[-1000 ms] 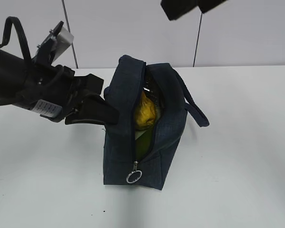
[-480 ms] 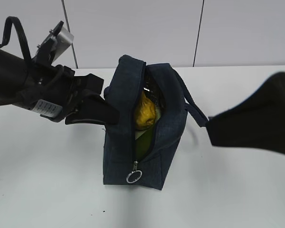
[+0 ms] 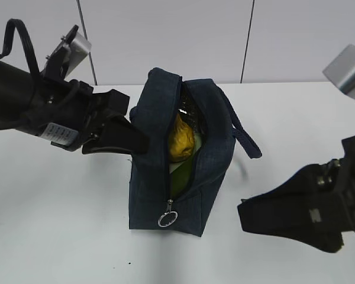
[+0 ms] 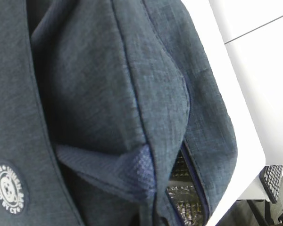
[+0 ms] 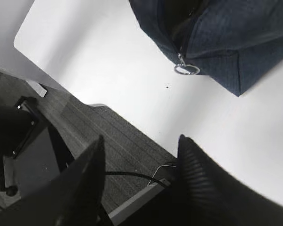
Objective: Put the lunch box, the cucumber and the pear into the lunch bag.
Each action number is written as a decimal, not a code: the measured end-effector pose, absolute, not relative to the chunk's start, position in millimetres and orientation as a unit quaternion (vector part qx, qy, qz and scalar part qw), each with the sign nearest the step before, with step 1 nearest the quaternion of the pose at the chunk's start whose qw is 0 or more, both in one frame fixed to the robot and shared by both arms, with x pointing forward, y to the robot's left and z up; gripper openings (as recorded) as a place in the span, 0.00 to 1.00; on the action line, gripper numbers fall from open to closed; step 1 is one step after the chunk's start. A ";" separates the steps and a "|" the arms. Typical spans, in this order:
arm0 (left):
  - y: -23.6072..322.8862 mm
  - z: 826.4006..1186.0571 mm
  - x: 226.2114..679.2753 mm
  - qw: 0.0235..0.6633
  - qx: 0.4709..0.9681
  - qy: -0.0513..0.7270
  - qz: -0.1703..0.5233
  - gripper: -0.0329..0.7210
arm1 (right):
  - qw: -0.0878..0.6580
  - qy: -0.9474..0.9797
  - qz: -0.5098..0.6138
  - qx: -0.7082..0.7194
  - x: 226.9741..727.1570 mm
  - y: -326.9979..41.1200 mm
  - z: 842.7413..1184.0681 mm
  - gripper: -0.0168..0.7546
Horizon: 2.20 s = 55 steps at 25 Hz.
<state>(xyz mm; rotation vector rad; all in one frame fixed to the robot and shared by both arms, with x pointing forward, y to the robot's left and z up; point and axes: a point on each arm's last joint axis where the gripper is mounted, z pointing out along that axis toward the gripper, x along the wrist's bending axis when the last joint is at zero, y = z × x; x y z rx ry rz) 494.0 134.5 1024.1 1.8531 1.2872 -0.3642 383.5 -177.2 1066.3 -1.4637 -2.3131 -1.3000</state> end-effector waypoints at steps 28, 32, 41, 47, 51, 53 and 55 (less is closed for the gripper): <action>134.4 1024.2 493.7 0.415 0.738 0.512 -0.146 0.02 | 0.198 -0.706 -0.501 -0.459 407.3 -147.3 983.4 0.33; 134.4 1024.2 493.7 0.415 0.738 0.512 -0.146 0.02 | 0.145 -0.724 -0.527 -0.421 411.1 -148.2 983.8 0.33; 134.4 1024.2 493.7 0.415 0.738 0.512 -0.146 0.02 | 0.100 -0.744 -0.528 -0.398 414.5 -150.1 981.8 0.33; 134.4 1024.2 493.7 0.415 0.738 0.512 -0.146 0.02 | 0.051 -0.776 -0.522 -0.351 417.8 -151.0 976.4 0.33; 134.4 1024.1 493.7 0.415 0.738 0.512 -0.146 0.02 | 0.013 -0.807 -0.515 -0.288 420.1 -150.0 969.4 0.35; 134.5 1024.1 493.8 0.415 0.738 0.512 -0.146 0.02 | -0.005 -0.822 -0.507 -0.259 421.8 -149.8 964.3 0.37; 134.5 1024.1 493.9 0.415 0.738 0.512 -0.145 0.02 | -0.021 -0.835 -0.493 -0.244 424.3 -150.4 957.6 0.38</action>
